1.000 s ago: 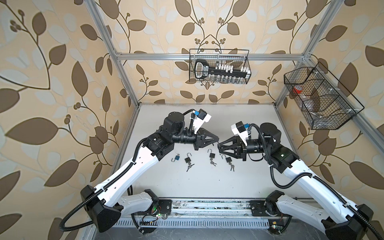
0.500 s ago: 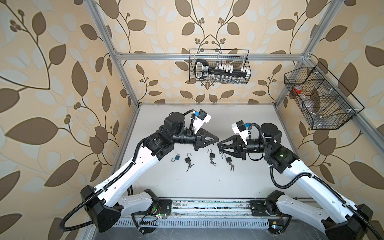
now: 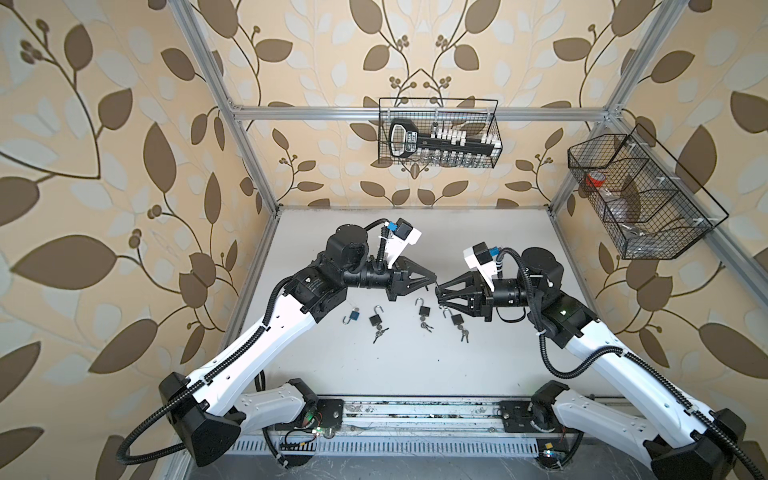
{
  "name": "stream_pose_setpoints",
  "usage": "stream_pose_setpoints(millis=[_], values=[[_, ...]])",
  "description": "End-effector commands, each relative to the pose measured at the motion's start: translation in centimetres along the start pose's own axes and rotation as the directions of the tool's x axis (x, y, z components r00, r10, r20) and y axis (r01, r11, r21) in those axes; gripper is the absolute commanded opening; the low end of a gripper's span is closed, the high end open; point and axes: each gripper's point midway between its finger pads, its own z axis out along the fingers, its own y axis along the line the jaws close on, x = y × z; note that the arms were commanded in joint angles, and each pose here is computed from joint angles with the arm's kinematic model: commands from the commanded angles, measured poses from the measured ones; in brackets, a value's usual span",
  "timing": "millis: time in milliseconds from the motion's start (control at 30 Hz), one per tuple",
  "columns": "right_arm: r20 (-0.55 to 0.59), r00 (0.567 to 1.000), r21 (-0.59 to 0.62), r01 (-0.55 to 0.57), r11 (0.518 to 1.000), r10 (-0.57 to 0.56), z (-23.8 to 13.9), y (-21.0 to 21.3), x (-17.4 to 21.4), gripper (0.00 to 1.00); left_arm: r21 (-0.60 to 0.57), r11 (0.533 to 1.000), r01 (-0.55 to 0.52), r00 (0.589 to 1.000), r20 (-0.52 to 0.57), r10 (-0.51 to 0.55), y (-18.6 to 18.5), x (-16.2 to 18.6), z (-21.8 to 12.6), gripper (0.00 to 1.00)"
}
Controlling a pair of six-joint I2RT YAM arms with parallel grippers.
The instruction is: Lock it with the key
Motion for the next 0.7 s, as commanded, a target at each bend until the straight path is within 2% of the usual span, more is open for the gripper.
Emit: stream_pose_setpoints(millis=[0, 33, 167, 200, 267, 300, 333, 500, 667], values=[[0.019, 0.999, -0.004, 0.026, 1.0, -0.026, -0.3, 0.4, -0.3, 0.0, 0.018, 0.998, -0.056, 0.998, 0.027, 0.055, -1.4, -0.9, -0.6, 0.05], [0.019, 0.999, -0.005, 0.027, 1.0, -0.026, -0.3, 0.4, -0.2, 0.0, 0.018, 0.998, -0.053, 0.998, 0.025, 0.053, -1.3, -0.9, -0.5, 0.0], [0.025, 0.999, -0.004, 0.038, 0.999, -0.038, -0.4, 0.5, -0.4, 0.0, 0.014, 0.999, -0.045, 0.999, 0.026, 0.045, -1.2, -1.0, -0.4, 0.0], [0.03, 0.999, -0.002, 0.046, 0.999, -0.046, -0.4, 0.6, -0.5, 0.09, 0.006, 0.999, -0.038, 0.999, 0.031, 0.038, -1.1, -1.1, -0.5, 0.0], [0.05, 0.997, 0.007, 0.066, 0.998, -0.066, -0.7, 0.8, -0.9, 0.38, 0.001, 1.0, -0.031, 0.998, 0.051, 0.031, -1.2, -1.5, -0.6, 0.0], [0.065, 0.995, 0.016, 0.079, 0.997, -0.08, -0.9, 0.9, -1.2, 0.45, 0.002, 1.0, -0.023, 0.998, 0.066, 0.023, -1.2, -1.8, -0.7, 0.0], [0.082, 0.992, 0.031, 0.093, 0.995, -0.095, -1.1, 1.0, -1.4, 0.48, -0.003, 1.0, -0.014, 0.996, 0.084, 0.014, -1.2, -2.1, -0.7, 0.0], [0.198, 0.97, 0.151, 0.115, 0.982, -0.144, -2.5, 0.4, -2.9, 0.51, 0.0, 0.999, 0.037, 0.981, 0.192, -0.036, -1.6, -3.5, -1.5, 0.0], [0.312, 0.945, 0.187, 0.042, 0.981, -0.1, -3.2, -0.4, -3.9, 0.53, -0.044, 0.993, 0.114, 0.95, 0.296, -0.096, -1.0, -4.5, -2.8, 0.0]])
